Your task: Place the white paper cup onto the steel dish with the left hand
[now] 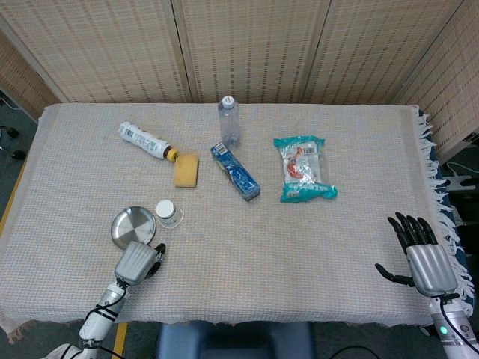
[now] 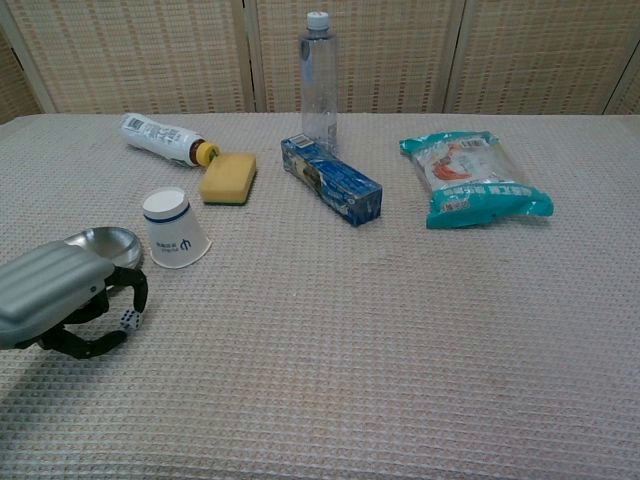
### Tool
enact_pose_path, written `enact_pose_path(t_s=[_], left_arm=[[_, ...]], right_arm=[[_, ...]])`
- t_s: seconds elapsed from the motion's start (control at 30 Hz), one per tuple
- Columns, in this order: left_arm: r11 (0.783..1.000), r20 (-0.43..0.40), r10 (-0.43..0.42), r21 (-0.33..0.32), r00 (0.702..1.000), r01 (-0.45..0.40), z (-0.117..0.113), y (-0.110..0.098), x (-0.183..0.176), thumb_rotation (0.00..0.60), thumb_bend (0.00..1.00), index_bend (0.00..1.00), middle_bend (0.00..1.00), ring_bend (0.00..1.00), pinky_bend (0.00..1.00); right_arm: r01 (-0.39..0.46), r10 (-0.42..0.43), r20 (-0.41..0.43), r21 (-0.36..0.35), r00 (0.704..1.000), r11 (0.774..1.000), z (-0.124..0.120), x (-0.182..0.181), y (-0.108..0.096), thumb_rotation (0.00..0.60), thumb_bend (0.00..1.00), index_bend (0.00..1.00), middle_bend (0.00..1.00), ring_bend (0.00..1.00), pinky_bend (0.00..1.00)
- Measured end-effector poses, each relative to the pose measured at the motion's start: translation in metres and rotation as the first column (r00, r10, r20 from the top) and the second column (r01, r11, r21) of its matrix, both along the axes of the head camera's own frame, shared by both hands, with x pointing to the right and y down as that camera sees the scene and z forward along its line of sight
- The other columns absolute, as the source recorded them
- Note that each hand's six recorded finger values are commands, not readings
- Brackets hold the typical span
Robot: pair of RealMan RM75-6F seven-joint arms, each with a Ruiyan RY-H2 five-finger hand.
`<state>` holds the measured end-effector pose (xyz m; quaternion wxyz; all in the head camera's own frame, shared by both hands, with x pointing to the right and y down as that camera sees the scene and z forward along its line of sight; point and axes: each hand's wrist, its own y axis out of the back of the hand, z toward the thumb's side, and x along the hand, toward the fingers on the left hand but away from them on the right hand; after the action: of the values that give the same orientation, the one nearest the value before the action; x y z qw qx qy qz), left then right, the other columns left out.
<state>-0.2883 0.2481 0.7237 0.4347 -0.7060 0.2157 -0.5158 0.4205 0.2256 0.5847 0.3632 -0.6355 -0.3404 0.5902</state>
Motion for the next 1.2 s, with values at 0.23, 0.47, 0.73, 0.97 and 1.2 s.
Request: enact_pose_path(t_s=[0.23,0.47,0.73,0.97,1.2], left_arm=[[1.000,-0.006,-0.003,-0.004,1.000,0.003,0.002,0.000,0.001,0.600,0.33,0.54,1.00,1.00,1.00],[1.000,-0.008,-0.003,0.016,1.000,0.003,-0.005,-0.002,0.000,0.600,0.34,0.55,1.00,1.00,1.00],[0.994,0.014,-0.061,0.092,0.998,0.060,-0.030,-0.027,-0.027,0.600,0.34,0.55,1.00,1.00,1.00],[0.989,0.073,-0.124,0.086,0.990,0.118,-0.024,-0.050,-0.054,0.600,0.34,0.55,1.00,1.00,1.00],[0.987,0.115,-0.146,0.076,0.983,0.138,-0.008,-0.063,-0.065,0.600,0.33,0.56,1.00,1.00,1.00]], right_arm=[[0.001,-0.001,-0.001,-0.014,1.000,1.000,0.001,0.000,0.001,0.355,0.15,0.00,0.00,0.00,0.00],[0.000,0.000,-0.004,-0.015,1.000,1.000,0.001,0.000,0.001,0.355,0.15,0.00,0.00,0.00,0.00],[-0.001,0.001,-0.003,-0.013,1.000,1.000,0.001,0.000,0.001,0.356,0.15,0.00,0.00,0.00,0.00],[0.004,-0.004,-0.006,-0.012,1.000,1.000,0.002,-0.002,0.001,0.355,0.15,0.00,0.00,0.00,0.00],[-0.004,0.004,-0.013,-0.015,1.000,1.000,0.004,0.000,0.000,0.356,0.15,0.00,0.00,0.00,0.00]])
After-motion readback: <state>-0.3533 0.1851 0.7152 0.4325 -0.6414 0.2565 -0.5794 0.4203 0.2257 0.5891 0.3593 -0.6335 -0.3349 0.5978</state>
